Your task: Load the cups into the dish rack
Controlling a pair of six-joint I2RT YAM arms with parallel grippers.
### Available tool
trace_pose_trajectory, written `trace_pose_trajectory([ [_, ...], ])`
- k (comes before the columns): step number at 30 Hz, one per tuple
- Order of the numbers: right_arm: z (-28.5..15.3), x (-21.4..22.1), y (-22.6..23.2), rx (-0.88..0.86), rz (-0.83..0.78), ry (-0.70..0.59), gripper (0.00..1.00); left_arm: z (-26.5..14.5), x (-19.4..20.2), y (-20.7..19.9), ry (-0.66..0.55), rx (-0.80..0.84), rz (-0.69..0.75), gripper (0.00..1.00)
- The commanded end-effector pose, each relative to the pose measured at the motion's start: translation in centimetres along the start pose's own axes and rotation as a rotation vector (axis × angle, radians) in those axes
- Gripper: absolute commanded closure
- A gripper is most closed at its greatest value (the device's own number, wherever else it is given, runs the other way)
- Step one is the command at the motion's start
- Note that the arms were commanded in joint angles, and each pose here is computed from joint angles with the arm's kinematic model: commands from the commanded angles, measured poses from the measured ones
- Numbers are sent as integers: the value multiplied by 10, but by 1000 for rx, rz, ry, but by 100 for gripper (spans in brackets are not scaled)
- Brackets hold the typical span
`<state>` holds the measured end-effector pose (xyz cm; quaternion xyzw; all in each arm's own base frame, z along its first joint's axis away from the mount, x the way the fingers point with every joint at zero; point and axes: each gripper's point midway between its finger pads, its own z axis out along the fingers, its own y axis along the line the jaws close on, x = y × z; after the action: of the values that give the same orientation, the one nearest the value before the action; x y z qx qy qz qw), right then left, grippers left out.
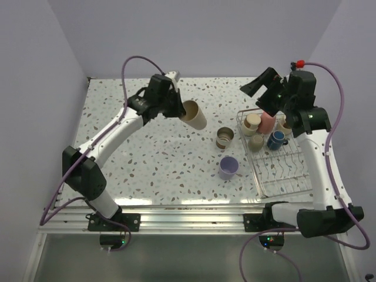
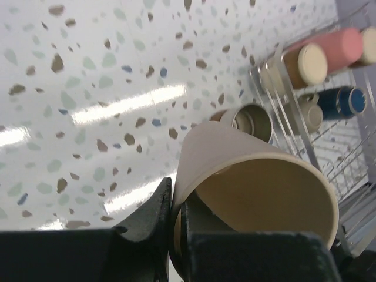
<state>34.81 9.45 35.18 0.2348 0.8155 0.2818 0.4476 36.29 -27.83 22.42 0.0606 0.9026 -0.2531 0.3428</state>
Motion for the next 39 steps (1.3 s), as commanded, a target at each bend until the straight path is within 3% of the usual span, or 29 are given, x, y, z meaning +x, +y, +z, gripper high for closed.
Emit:
trace_pose_trajectory([
  [1, 12, 12, 78, -426, 145, 149, 2, -49, -77, -39, -226, 181, 10, 100],
  [2, 12, 14, 89, -471, 241, 186, 2, -57, -84, -46, -238, 250, -26, 100],
  [4, 8, 6, 114, -621, 284, 182, 2, -70, -108, -62, -327, 371, -51, 100],
  [6, 8, 7, 124, -675, 374, 213, 2, -78, -111, -68, -338, 468, -118, 100],
  [9, 3, 4, 143, -742, 376, 221, 2, -103, -136, -86, -467, 625, -146, 100],
  [12, 1, 7, 153, -755, 379, 242, 2, -114, -142, -92, -511, 714, -187, 100],
  [20, 5, 21, 165, -791, 436, 285, 2, -121, -148, -96, -572, 800, -227, 100],
  [27, 15, 35, 157, -718, 418, 298, 2, -133, -157, -104, -612, 868, -225, 100],
  [39, 15, 26, 165, -747, 481, 274, 7, -133, -159, -108, -621, 935, -257, 100],
])
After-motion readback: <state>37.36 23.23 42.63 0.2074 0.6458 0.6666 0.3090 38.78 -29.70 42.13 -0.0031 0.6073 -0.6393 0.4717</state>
